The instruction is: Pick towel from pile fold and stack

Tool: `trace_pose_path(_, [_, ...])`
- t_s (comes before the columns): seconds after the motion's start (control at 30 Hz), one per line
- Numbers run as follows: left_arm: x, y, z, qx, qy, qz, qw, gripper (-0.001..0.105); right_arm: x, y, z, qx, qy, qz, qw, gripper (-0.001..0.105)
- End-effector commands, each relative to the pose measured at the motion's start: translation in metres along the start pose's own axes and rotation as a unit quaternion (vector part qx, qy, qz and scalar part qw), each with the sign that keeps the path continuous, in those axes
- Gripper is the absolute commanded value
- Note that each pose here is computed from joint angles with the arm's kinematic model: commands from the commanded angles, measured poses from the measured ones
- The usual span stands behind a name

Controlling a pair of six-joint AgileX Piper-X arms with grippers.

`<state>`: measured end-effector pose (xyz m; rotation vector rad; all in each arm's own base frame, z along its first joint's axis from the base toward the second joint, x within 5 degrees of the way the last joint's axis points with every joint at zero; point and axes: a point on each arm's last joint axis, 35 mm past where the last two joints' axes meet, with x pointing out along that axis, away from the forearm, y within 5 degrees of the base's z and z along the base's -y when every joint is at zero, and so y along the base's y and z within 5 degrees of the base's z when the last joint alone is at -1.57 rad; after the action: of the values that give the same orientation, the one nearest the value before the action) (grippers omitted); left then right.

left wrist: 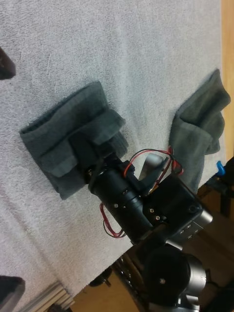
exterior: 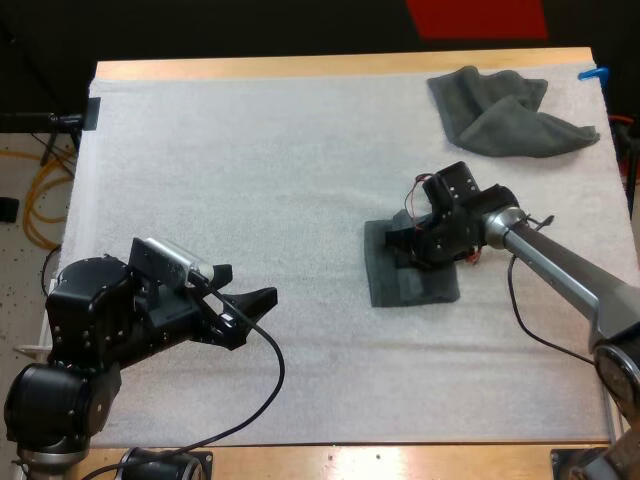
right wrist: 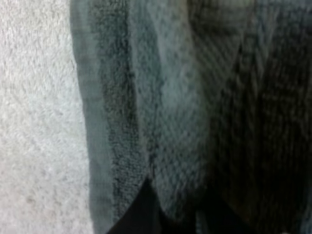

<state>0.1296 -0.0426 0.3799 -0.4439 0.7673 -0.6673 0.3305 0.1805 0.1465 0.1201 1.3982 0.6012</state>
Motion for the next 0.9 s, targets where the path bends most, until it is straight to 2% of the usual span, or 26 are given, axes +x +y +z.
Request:
trace_pose_path(0.0, [-0.002,-0.002,0.000,0.000,0.000,-0.004,1.0000,0.075,-0.003,0.003,0.003,-0.004,-0.005,0.016,1.000,0.000])
trace_pose_path(0.17, [-0.002,-0.002,0.000,0.000,0.000,-0.004,1.0000,0.075,-0.003,0.003,0.005,-0.010,-0.015,0.019,1.000,0.000])
trace_pose_path(0.33, [-0.002,-0.002,0.000,0.000,0.000,-0.004,1.0000,0.075,-0.003,0.007,0.006,-0.027,-0.014,0.062,0.998,0.000])
trace_pose_path(0.43, [-0.002,-0.001,0.000,-0.002,0.002,-0.004,1.0000,0.075,-0.003,0.007,0.006,-0.035,-0.015,0.061,0.997,0.002])
trace_pose_path(0.47, [-0.002,-0.001,-0.001,-0.003,0.003,-0.003,1.0000,0.075,-0.003,0.006,0.006,-0.035,-0.015,0.059,0.998,0.006])
trace_pose_path(0.57, [-0.002,-0.001,-0.001,-0.005,0.006,-0.002,1.0000,0.075,-0.003,0.006,0.006,-0.035,-0.016,0.055,0.998,0.027])
trace_pose_path(0.63, [-0.002,-0.001,-0.002,-0.005,0.008,-0.002,1.0000,0.075,-0.003,0.006,0.006,-0.036,-0.015,0.055,0.998,0.047])
trace_pose_path(0.7, [-0.002,-0.001,-0.002,-0.005,0.008,-0.002,1.0000,0.075,-0.006,0.008,0.008,-0.041,-0.019,0.061,0.997,0.060])
trace_pose_path(0.73, [-0.002,-0.001,-0.002,-0.005,0.008,-0.002,1.0000,0.075,-0.008,0.010,0.009,-0.048,-0.023,0.068,0.996,0.063])
trace_pose_path(0.87, [-0.002,-0.001,-0.002,-0.005,0.008,-0.002,1.0000,0.075,-0.027,0.021,0.017,-0.083,-0.055,0.077,0.992,0.063])
